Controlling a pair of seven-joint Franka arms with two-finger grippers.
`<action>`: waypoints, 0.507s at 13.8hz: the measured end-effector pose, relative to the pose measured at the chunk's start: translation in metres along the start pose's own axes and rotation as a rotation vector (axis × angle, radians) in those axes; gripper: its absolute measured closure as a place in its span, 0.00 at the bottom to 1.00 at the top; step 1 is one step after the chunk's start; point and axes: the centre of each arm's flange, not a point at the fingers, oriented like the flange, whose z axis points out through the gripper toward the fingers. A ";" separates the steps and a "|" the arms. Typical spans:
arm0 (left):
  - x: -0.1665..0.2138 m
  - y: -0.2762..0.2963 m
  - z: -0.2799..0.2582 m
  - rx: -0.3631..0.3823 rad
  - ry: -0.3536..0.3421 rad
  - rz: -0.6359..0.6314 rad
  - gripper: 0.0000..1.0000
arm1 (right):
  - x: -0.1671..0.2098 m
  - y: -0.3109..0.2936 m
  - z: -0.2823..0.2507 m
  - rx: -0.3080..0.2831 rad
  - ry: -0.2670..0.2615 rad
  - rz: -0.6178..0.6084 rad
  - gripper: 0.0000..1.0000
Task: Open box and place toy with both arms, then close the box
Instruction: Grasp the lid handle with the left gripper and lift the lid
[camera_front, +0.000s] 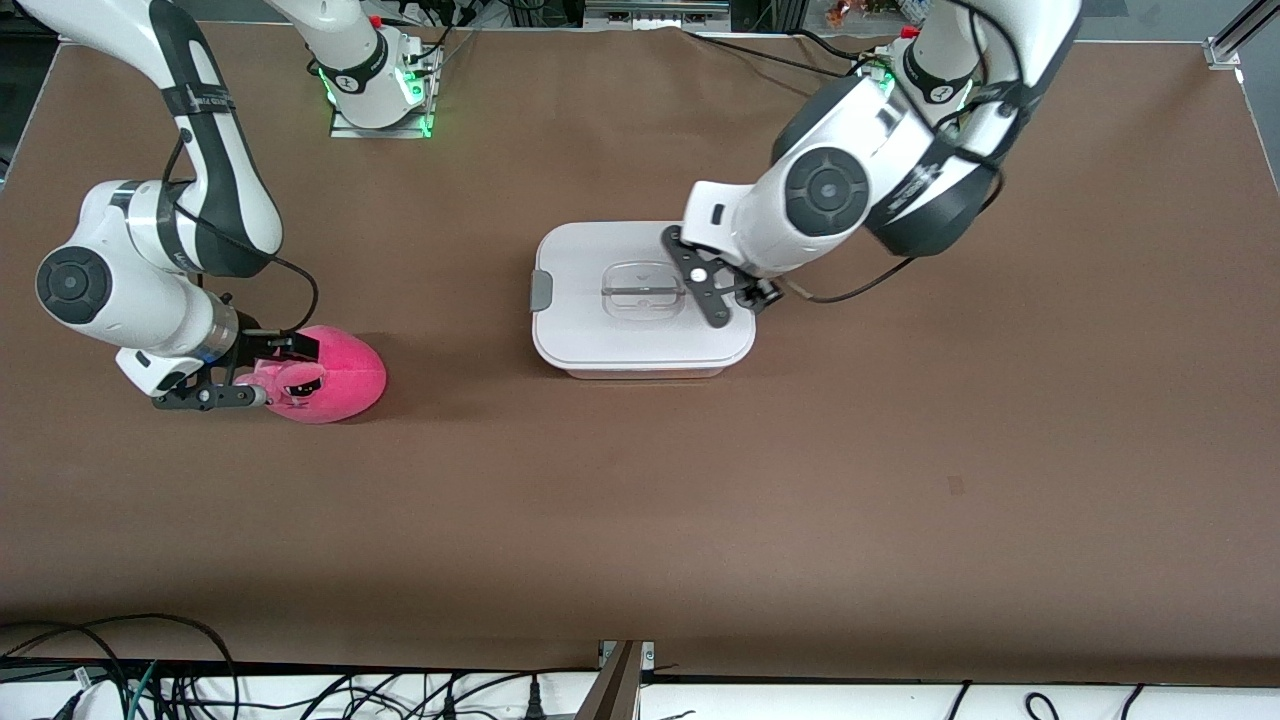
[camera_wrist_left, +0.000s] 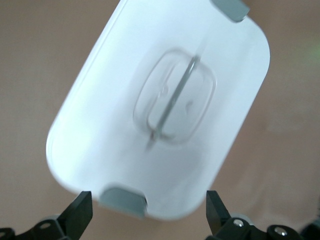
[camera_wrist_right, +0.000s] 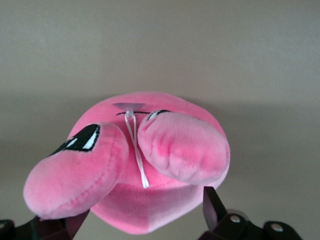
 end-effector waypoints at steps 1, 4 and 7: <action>0.011 0.004 0.008 0.028 0.022 0.063 0.00 | 0.002 0.000 0.002 -0.001 0.011 -0.001 0.00; 0.034 0.018 0.034 0.083 0.046 0.166 0.00 | 0.005 0.000 0.011 -0.003 0.039 -0.001 0.07; 0.047 0.025 0.071 0.060 0.029 0.203 0.09 | 0.005 -0.001 0.016 -0.004 0.048 -0.001 0.36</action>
